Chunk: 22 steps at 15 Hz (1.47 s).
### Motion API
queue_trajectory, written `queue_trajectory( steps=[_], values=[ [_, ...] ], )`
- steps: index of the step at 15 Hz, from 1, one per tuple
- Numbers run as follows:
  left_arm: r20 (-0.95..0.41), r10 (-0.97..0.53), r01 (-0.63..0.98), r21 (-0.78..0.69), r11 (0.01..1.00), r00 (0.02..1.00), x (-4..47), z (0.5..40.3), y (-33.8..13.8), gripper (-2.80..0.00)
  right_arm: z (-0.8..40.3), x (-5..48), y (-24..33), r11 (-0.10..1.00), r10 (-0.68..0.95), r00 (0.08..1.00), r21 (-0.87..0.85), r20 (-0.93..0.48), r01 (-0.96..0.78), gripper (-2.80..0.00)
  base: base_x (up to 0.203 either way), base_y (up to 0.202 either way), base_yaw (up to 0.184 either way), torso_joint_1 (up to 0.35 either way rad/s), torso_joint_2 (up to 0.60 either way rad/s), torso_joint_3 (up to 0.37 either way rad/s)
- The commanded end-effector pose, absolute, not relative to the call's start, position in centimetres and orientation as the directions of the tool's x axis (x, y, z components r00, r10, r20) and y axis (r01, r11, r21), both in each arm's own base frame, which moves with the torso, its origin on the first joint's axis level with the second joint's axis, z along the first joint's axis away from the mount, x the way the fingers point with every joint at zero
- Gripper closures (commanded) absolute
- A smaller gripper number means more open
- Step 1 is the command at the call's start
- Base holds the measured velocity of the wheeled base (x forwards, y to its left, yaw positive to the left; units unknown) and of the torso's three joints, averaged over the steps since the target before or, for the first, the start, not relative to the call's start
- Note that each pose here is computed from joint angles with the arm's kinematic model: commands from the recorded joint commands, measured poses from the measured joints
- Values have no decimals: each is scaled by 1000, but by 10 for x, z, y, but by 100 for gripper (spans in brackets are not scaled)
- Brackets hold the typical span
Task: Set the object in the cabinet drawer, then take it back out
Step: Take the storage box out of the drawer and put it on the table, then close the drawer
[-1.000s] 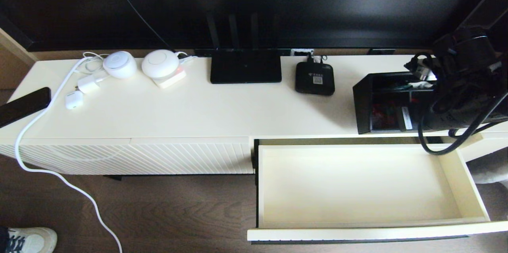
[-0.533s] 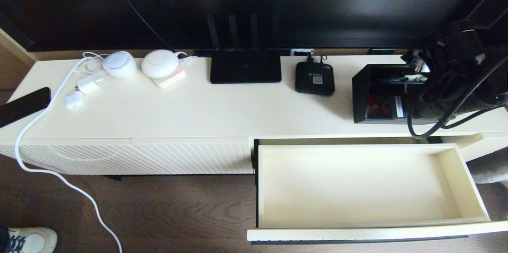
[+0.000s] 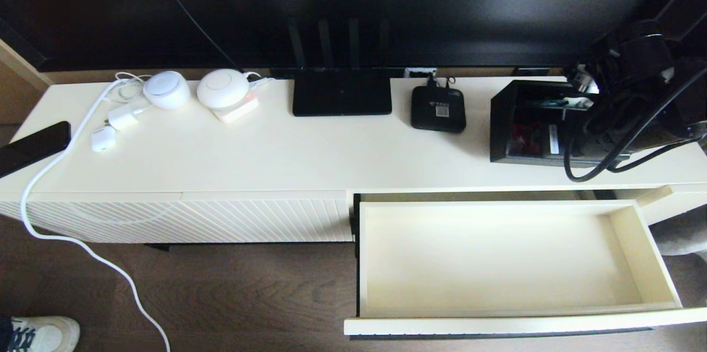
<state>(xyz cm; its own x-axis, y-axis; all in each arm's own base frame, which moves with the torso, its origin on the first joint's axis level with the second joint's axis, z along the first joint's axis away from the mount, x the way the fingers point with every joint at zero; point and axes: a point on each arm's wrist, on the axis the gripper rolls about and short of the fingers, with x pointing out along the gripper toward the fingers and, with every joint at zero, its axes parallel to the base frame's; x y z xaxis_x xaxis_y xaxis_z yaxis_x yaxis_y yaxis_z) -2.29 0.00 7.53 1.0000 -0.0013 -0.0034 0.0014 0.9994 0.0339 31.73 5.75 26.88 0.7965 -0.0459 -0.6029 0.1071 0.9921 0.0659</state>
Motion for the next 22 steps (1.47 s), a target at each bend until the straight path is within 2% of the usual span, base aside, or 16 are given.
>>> queue_trajectory(
  steps=[1, 2, 6, 9, 12, 14, 15, 18, 20, 22],
  values=[
    [-6, -2, 2, 34, 999, 1000, -23, 75, 0, 0, 264, 317, 58, 993, -51, 785, 56, -618, 108, 0, 0, 0, 0, 0, 0, 0],
    [-4, -2, 2, 34, 999, 1000, -23, 75, 0, 0, 263, 318, 58, 993, -52, 785, 54, -618, 108, -280, 0, 0, 0, 0, 0, 0],
    [-4, -2, 2, 34, 999, 1000, -23, 75, 0, 0, 264, 317, 58, 997, -54, 788, 16, -613, 81, -280, 0, 0, 0, 0, 0, 0],
    [-4, -2, 2, 34, 999, 1000, -23, 76, 0, 0, 290, 299, 55, 997, -47, 840, 31, -541, 75, -280, 0, 0, 0, 0, 0, 0],
    [-6, -2, 2, 34, 999, 1000, -23, 75, 0, 0, 326, 246, 47, 998, -38, 901, 23, -432, 53, -280, 0, 0, 0, 0, 0, 0],
    [-4, -2, 2, 34, 999, 1000, -23, 75, 0, 0, 321, 206, 43, 997, -25, 907, -72, -420, -6, -280, 0, 0, 0, 0, 0, 0],
    [-4, -2, 2, 34, 999, 1000, -23, 75, 0, 0, 308, 188, 42, 989, -14, 902, -142, -432, -52, 0, 0, 0, 0, 0, 0, 0],
    [-6, -2, 2, 34, 999, 1000, -23, 75, 0, 0, 253, 145, 40, 873, 23, 870, -414, -493, -258, 0, 0, 0, 0, 0, 0, 0],
    [-3, -2, 2, 34, 999, 1000, -23, 76, 0, 0, 213, 124, 39, 713, 51, 839, -569, -541, -410, 0, 0, 0, 0, 0, 0, 0],
    [-5, -2, 2, 34, 999, 1000, -23, 75, 0, 0, 180, 110, 40, 541, 85, 806, -652, -585, -530, 0, 0, 0, 0, 0, 0, 0]
  ],
)
